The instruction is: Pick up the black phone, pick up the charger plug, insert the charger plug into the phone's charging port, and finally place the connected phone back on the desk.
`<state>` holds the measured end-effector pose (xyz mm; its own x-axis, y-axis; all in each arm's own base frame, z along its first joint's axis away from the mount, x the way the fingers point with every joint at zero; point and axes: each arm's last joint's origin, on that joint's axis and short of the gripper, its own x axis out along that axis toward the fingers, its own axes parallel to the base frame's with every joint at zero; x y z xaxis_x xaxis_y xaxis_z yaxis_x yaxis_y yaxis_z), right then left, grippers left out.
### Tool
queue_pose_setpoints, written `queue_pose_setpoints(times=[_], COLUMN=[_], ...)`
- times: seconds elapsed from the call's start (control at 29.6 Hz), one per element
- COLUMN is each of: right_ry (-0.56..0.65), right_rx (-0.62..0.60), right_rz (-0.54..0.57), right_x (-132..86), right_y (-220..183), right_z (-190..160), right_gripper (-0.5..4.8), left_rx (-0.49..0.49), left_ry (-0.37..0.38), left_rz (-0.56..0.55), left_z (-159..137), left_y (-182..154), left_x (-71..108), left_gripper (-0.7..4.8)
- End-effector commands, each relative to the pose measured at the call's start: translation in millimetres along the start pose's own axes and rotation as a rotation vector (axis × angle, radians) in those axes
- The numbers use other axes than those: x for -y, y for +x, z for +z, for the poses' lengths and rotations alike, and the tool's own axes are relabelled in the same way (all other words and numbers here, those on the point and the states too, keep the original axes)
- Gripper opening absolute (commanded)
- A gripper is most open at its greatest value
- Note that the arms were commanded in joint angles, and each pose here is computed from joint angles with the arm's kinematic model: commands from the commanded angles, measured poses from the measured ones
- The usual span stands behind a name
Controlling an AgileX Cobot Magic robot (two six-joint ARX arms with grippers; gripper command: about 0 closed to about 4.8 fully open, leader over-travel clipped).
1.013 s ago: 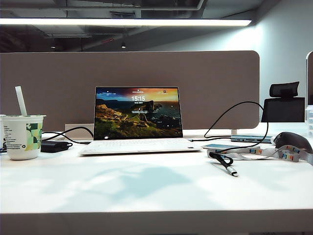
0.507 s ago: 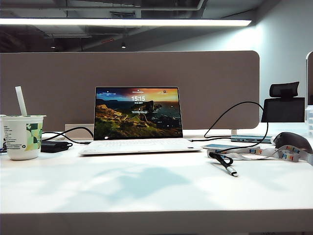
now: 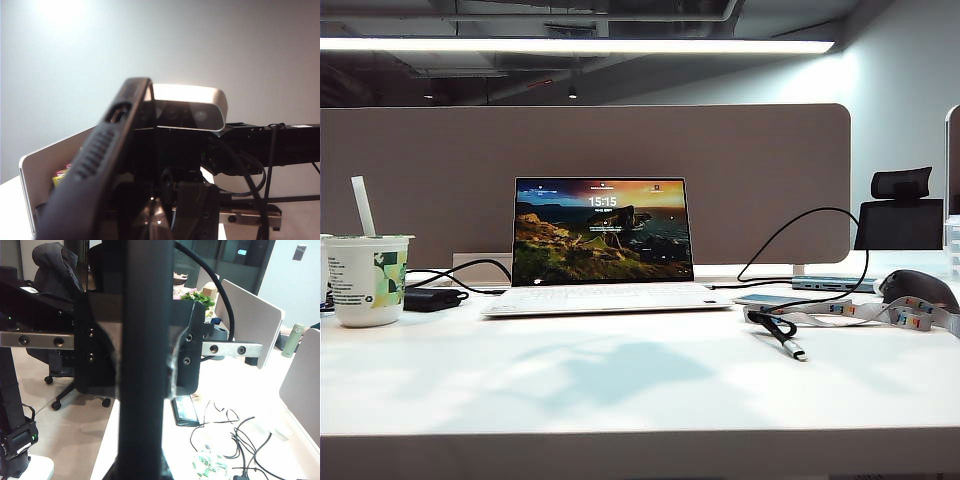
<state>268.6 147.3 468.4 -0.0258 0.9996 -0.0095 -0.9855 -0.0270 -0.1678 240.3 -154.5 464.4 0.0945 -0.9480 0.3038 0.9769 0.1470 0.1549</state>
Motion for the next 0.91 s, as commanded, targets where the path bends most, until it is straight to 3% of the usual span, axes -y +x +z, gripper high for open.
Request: queue_pose_setpoints(times=[0.03,0.07,0.14,0.17,0.2,0.34,0.41,0.47,0.57,0.61,0.64,0.71,0.81,0.91], right_ry=[-0.046,-0.040,0.012,0.058,0.083,0.130,0.184,0.281,0.461,0.503,0.554,0.653,0.819,0.948], right_rx=[0.016,0.017,0.016,0.013,0.009,-0.020,-0.063,-0.124,-0.265,-0.309,-0.359,-0.429,-0.526,-0.677], right_rz=[0.003,0.003,-0.006,-0.038,-0.065,-0.219,-0.379,-0.494,-0.628,-0.671,-0.697,-0.699,-0.696,-0.685], right_x=[-3.4,-3.6,-3.3,-1.8,-0.7,-0.9,-3.0,-3.9,-3.8,-3.2,-1.0,2.5,9.4,15.4], right_y=[-0.8,-0.9,-2.4,-6.1,-9.7,-38.2,-54.9,-62.2,-64.4,-64.8,-63.9,-62.9,-60.7,-55.0], right_z=[7.8,8.2,8.6,8.9,9.1,13.4,13.3,5.3,-16.4,-22.8,-31.8,-47.6,-73.4,-103.9], right_gripper=[0.46,1.17,3.59,4.27,4.34,4.31,4.06,3.95,3.93,3.70,2.91,2.08,1.49,1.38], left_rx=[0.017,0.017,0.016,0.013,0.010,-0.031,-0.074,-0.140,-0.225,-0.243,-0.264,-0.288,-0.283,-0.283], left_ry=[0.007,0.011,0.019,0.034,0.039,0.004,-0.013,0.005,-0.043,-0.061,-0.065,-0.023,0.010,0.010], left_rz=[0.036,0.036,0.040,0.047,0.051,0.122,0.178,0.225,0.306,0.332,0.365,0.392,0.389,0.390], left_z=[3.1,3.1,3.2,3.4,3.4,0.1,-4.8,-12.5,-23.3,-25.7,-26.9,-25.5,-18.9,-14.9], left_y=[-0.3,-0.3,-1.2,-2.6,-3.4,-13.9,-17.1,-18.8,-21.7,-22.5,-24.0,-25.9,-27.5,-29.3], left_x=[-0.7,-0.7,-1.4,-2.6,-3.2,-13.4,-16.6,-17.9,-19.9,-20.5,-20.1,-18.0,-13.2,-9.4], left_gripper=[-0.06,-0.06,-0.06,-0.06,-0.06,-0.06,-0.06,-0.06,-0.06,-0.06,-0.06,-0.06,-0.06,-0.06])
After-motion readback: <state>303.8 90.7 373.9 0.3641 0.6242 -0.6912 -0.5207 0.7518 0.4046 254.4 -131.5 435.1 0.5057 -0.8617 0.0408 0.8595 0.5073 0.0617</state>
